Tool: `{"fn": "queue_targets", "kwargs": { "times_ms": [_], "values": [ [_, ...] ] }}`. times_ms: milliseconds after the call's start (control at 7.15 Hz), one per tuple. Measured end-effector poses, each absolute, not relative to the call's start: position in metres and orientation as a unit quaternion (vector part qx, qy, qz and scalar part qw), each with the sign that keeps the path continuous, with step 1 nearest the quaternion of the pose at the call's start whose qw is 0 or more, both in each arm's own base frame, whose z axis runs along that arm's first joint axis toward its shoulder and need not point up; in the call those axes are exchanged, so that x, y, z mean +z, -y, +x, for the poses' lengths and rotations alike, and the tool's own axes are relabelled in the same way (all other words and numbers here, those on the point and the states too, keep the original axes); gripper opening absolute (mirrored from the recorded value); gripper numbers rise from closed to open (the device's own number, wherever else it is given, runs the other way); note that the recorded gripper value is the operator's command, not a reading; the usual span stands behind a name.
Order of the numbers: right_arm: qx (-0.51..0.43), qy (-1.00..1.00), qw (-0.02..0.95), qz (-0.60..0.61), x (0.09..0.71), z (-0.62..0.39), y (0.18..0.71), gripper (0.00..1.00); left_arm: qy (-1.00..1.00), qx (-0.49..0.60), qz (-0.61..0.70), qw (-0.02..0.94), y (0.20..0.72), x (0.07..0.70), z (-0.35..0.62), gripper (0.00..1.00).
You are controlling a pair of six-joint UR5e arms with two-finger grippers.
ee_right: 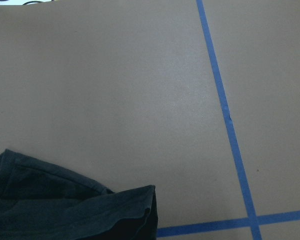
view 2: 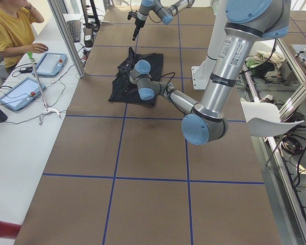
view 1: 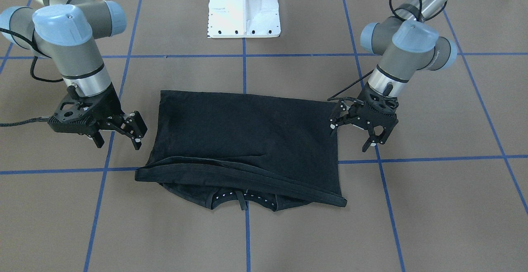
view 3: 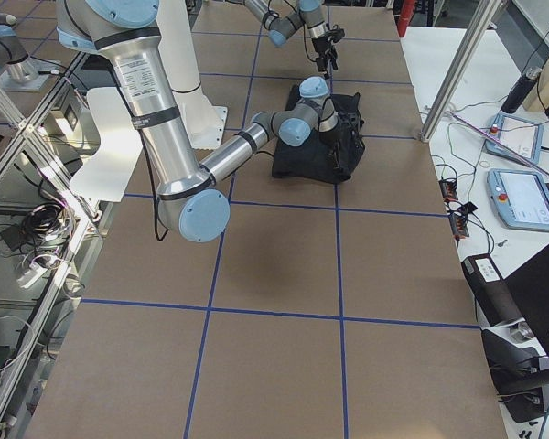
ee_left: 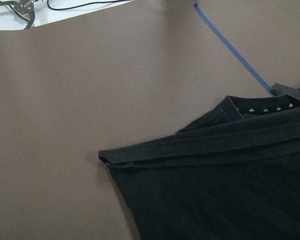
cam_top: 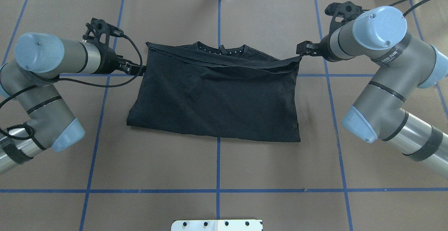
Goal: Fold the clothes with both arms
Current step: 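Move the left gripper to the folded shirt's side edge nearest it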
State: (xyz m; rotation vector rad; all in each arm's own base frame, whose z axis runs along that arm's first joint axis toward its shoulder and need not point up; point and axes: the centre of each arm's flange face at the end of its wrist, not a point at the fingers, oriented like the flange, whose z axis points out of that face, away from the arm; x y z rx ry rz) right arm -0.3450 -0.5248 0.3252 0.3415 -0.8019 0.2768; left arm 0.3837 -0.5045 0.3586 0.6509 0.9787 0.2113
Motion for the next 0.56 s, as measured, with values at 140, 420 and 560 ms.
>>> {"fn": "queue_targets", "kwargs": {
  "times_ms": [140,420,560],
  "values": [
    [0.134,0.390,0.896,0.166,0.323,-0.343,0.521,1.00,-0.478,0.094,0.289,0.824,0.475,0.372,0.387,1.00],
    [0.134,0.391,0.895,0.167,0.322,-0.342,0.520,1.00,-0.512,0.090,0.251,0.817,0.418,0.410,0.402,1.00],
    [0.134,0.391,0.895,0.168,0.322,-0.342,0.520,1.00,-0.520,0.092,0.237,0.816,0.401,0.419,0.410,1.00]
  ]
}}
